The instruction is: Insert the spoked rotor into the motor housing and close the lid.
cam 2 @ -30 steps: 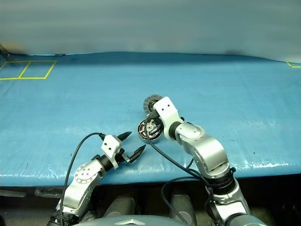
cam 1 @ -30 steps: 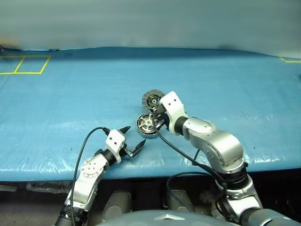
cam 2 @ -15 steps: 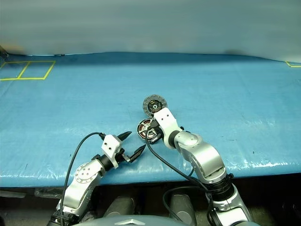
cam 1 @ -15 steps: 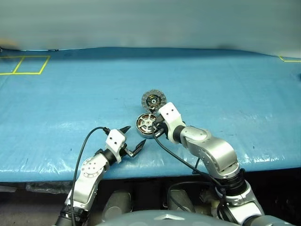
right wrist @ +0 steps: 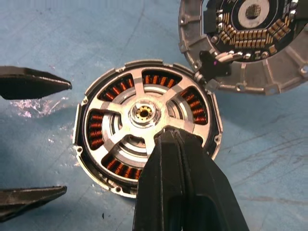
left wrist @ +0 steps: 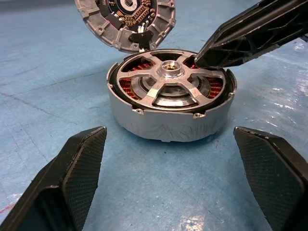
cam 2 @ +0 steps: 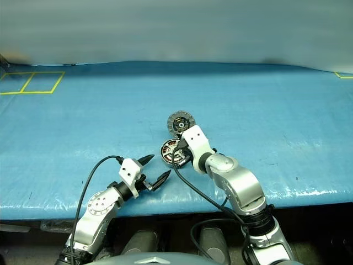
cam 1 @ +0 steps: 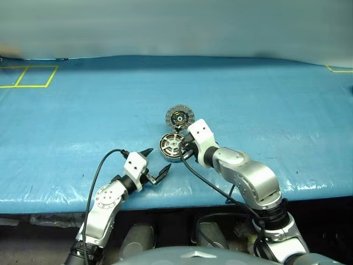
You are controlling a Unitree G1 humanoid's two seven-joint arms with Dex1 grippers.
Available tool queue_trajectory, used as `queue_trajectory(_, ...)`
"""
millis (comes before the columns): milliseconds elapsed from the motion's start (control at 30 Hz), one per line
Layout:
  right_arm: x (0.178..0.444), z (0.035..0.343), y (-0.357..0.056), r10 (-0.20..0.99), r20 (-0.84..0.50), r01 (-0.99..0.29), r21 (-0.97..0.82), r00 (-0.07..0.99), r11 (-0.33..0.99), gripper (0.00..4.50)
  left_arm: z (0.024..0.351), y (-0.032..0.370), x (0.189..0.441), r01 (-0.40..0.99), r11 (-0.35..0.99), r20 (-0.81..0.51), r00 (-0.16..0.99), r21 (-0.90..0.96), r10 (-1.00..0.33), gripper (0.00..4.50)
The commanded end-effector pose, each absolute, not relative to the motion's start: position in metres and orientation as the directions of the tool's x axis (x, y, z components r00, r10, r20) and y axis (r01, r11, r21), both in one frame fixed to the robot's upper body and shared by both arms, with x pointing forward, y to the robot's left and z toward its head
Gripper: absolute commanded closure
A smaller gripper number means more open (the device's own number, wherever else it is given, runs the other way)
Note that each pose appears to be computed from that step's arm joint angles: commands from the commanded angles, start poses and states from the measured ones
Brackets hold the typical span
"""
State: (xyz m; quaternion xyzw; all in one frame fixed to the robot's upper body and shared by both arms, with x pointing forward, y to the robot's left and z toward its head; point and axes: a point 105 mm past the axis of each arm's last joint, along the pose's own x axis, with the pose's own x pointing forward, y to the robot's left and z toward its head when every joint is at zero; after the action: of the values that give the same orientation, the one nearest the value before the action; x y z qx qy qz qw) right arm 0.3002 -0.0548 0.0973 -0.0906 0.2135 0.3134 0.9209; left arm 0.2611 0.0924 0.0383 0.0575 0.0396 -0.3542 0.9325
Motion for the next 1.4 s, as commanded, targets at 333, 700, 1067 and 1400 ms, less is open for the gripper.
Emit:
queue_trajectory(333, 0.31, 0.099, -0.035, 0.579, -0.39, -0.627, 0.004, 0.716, 0.779, 4.47, 0.049, 0.089, 0.26, 0.671, 0.735, -0.076, 0.742, 0.097, -0.667, 0.0)
queue_trajectory(700, 0.3, 0.064, -0.036, 0.564, -0.492, -0.615, 0.071, 0.663, 0.785, 4.47, 0.05, 0.088, 0.261, 0.67, 0.736, -0.074, 0.742, 0.097, -0.666, 0.0)
queue_trajectory(1067, 0.299, 0.044, -0.038, 0.535, -0.554, -0.556, 0.149, 0.638, 0.818, 4.47, 0.05, 0.087, 0.262, 0.673, 0.734, -0.072, 0.74, 0.095, -0.669, 0.0)
queue_trajectory(1400, 0.309, 0.046, -0.043, 0.491, -0.547, -0.475, 0.183, 0.678, 0.861, 4.47, 0.05, 0.087, 0.263, 0.67, 0.735, -0.076, 0.742, 0.101, -0.666, 0.0)
